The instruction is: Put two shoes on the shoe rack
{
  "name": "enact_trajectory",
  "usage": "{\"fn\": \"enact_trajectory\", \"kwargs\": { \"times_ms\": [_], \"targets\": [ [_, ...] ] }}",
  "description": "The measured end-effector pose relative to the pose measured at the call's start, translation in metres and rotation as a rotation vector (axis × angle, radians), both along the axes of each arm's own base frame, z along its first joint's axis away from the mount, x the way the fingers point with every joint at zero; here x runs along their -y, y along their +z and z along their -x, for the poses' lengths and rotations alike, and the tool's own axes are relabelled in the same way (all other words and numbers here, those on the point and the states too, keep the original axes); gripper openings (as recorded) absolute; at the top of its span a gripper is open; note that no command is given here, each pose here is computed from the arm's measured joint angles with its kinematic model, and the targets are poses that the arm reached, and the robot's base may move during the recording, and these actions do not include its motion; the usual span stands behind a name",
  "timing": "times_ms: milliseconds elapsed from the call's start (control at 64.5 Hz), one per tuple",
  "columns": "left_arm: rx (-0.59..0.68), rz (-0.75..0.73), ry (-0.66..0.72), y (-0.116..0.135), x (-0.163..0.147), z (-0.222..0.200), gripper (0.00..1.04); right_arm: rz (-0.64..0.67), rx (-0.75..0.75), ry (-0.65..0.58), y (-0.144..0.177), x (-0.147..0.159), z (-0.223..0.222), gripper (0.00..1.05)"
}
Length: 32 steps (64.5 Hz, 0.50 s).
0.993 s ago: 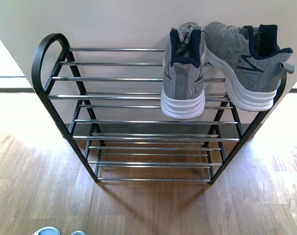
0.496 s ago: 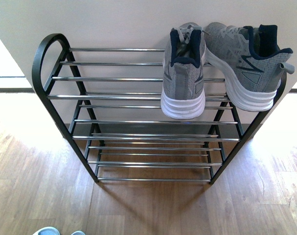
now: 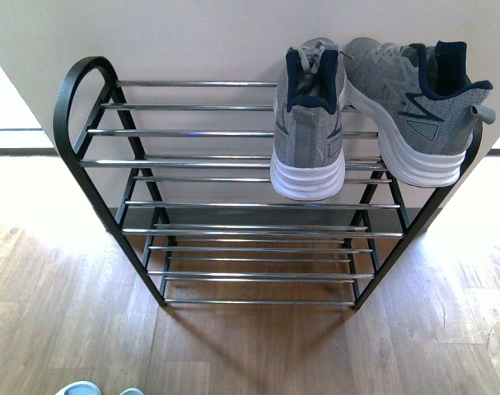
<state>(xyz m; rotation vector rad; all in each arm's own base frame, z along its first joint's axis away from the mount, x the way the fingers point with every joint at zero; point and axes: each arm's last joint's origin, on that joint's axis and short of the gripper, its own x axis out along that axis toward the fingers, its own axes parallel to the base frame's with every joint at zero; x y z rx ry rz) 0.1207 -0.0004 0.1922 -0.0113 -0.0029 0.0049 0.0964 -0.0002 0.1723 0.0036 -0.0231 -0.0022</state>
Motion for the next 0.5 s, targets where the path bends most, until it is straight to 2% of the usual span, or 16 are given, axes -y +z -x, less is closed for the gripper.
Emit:
{"fn": "enact_trajectory", "kwargs": {
  "times_ms": [496],
  "targets": [
    [0.01, 0.0, -0.008, -0.019, 0.0, 0.011, 0.01, 0.0, 0.0, 0.0, 0.0, 0.0, 0.0, 0.96]
  ]
}}
